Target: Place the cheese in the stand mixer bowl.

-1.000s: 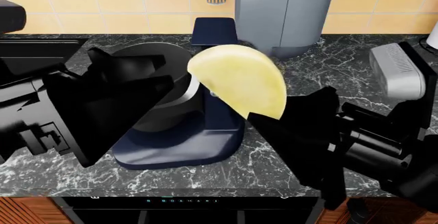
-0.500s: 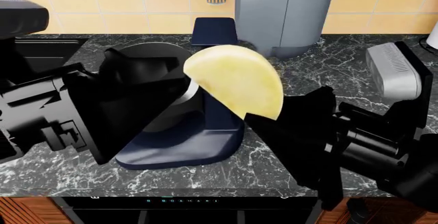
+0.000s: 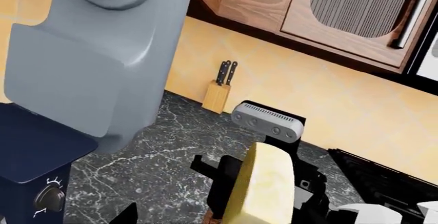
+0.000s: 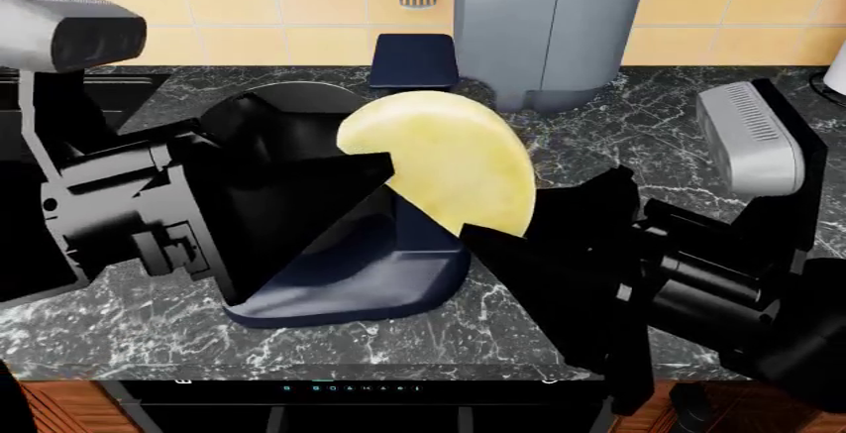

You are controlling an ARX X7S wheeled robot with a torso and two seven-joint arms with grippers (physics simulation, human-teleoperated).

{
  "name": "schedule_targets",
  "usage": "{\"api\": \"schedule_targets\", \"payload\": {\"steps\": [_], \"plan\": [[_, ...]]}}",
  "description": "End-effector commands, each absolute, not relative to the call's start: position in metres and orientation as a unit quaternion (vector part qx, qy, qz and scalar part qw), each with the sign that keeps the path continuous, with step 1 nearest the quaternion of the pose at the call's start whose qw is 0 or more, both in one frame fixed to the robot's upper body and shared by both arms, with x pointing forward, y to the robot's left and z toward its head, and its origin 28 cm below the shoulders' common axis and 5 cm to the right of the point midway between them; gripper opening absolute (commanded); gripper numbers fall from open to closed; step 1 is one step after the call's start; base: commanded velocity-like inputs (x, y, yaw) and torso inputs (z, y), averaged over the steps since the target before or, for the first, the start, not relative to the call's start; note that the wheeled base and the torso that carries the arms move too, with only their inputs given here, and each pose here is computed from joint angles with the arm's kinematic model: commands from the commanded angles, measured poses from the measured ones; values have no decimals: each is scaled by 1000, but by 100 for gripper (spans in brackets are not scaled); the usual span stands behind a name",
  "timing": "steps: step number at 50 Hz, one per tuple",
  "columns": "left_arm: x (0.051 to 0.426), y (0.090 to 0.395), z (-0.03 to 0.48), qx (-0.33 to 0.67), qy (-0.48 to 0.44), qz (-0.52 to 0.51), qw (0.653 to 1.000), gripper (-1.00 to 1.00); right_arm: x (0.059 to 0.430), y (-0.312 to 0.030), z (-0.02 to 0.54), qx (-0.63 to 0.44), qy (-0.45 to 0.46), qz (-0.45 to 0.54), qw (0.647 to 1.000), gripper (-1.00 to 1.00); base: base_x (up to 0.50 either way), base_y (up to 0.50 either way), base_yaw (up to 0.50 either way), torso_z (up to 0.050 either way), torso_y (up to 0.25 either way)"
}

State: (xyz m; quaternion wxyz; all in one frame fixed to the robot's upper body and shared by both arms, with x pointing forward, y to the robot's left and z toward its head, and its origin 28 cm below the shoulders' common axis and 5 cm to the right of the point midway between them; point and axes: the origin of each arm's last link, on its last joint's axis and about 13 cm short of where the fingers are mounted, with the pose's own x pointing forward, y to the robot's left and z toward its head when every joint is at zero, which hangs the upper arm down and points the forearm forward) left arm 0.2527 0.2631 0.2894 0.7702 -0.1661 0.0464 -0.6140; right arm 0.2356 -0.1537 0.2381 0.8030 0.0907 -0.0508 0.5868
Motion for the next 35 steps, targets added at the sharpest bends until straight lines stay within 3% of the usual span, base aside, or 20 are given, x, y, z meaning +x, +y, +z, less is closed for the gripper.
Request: {"api": "schedule_targets", "payload": {"steps": [1,26,27,35], "plan": [[260,256,286,-166,57,-624,761,100,236,-151,242,86,-56,591,800,-100,0,0,0,0,0],[261,253,291,-168,36,-626,761,100,235,-150,238,82,-53,591,801,-100,0,0,0,0,0],[261,253,290,-167,35,-623,763,-100,235,-150,238,82,-53,591,801,-100,0,0,0,0,0],[262,253,289,-165,38,-616,769,-100,236,-151,238,83,-54,590,801,-100,0,0,0,0,0]]}}
